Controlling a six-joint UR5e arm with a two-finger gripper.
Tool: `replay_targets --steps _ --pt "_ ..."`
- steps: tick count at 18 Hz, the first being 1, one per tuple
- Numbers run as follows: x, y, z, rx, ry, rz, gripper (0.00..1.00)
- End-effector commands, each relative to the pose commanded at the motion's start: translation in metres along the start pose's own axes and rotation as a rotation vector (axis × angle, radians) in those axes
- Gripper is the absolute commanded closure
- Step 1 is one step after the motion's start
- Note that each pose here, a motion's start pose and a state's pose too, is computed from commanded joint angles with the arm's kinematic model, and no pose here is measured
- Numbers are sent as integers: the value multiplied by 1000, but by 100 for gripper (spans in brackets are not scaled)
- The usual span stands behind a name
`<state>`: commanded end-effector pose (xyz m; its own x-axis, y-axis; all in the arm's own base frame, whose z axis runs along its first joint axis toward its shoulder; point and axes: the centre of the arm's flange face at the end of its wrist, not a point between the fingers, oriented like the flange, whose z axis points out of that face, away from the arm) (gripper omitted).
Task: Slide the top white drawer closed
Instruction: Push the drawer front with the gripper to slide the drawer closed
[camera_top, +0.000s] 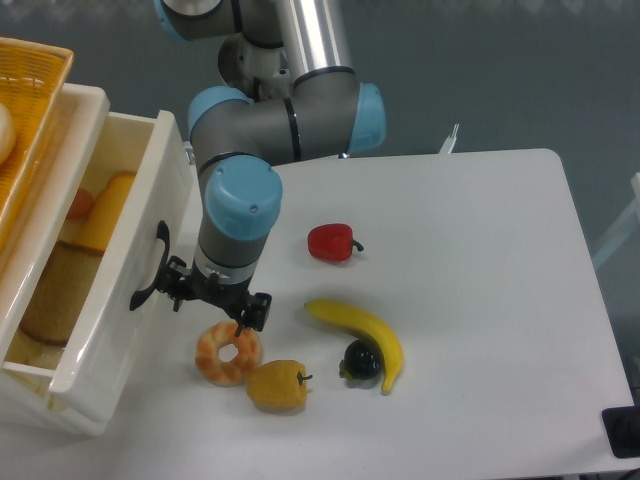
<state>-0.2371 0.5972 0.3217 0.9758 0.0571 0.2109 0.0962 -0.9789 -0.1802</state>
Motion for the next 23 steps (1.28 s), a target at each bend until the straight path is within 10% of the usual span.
replay_targets --steps 23 --pt "37 -11 10 -9 7 82 0"
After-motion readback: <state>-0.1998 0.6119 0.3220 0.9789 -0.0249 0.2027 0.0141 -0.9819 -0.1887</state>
